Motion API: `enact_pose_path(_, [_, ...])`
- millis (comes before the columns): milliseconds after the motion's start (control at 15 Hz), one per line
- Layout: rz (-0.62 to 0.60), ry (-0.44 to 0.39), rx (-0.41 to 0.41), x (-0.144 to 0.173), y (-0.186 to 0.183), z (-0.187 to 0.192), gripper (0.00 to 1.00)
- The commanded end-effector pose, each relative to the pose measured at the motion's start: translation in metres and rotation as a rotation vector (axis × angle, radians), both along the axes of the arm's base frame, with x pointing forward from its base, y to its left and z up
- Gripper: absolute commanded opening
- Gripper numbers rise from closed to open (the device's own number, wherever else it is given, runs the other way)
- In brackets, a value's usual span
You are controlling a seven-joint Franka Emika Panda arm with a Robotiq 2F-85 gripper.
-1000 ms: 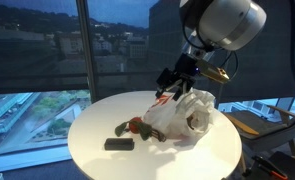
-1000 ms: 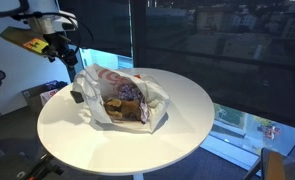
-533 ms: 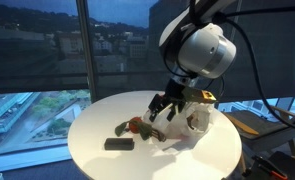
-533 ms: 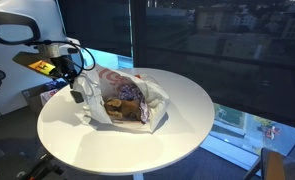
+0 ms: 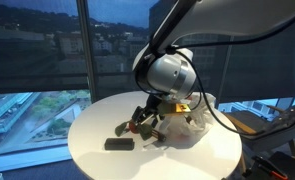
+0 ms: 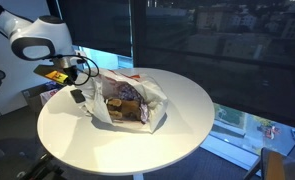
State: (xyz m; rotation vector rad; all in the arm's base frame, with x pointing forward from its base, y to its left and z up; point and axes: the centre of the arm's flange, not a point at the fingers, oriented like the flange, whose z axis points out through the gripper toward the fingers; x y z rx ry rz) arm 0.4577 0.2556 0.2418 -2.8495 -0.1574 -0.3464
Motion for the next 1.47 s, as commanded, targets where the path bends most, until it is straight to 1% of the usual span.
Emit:
enact_pose_path(0, [0.016, -0.044, -0.055, 0.049, 0.018, -0.036, 1.00])
enact_pose_path(133, [0.019, -0.072, -0.106, 0.065, 0.021, -0.053, 1.00])
enact_pose_path(267, [0.020, -0.107, -0.138, 0.080, 0.023, -0.063, 1.00])
enact_pose_path(400, [0.023, -0.167, -0.205, 0.093, 0.025, -0.069, 1.00])
enact_pose_path(533, [0.033, -0.206, -0.254, 0.100, 0.025, -0.070, 1.00])
enact_pose_path(800, [0.038, -0.243, -0.300, 0.108, 0.018, -0.082, 1.00])
enact_pose_path(867, [0.042, -0.253, -0.311, 0.110, 0.016, -0.087, 0.90])
enact_pose_path(933, [0.053, -0.262, -0.326, 0.110, 0.015, -0.089, 0.74])
enact_pose_path(1000, [0.061, -0.270, -0.339, 0.110, 0.014, -0.091, 0.68])
enact_pose_path(1067, [0.065, -0.281, -0.350, 0.111, 0.012, -0.092, 0.58])
enact_pose_path(1200, [0.072, -0.294, -0.361, 0.110, 0.011, -0.091, 0.42])
enact_pose_path(1333, [0.075, -0.295, -0.373, 0.108, 0.010, -0.088, 0.29])
enact_pose_path(1400, [0.078, -0.289, -0.378, 0.106, 0.009, -0.084, 0.20])
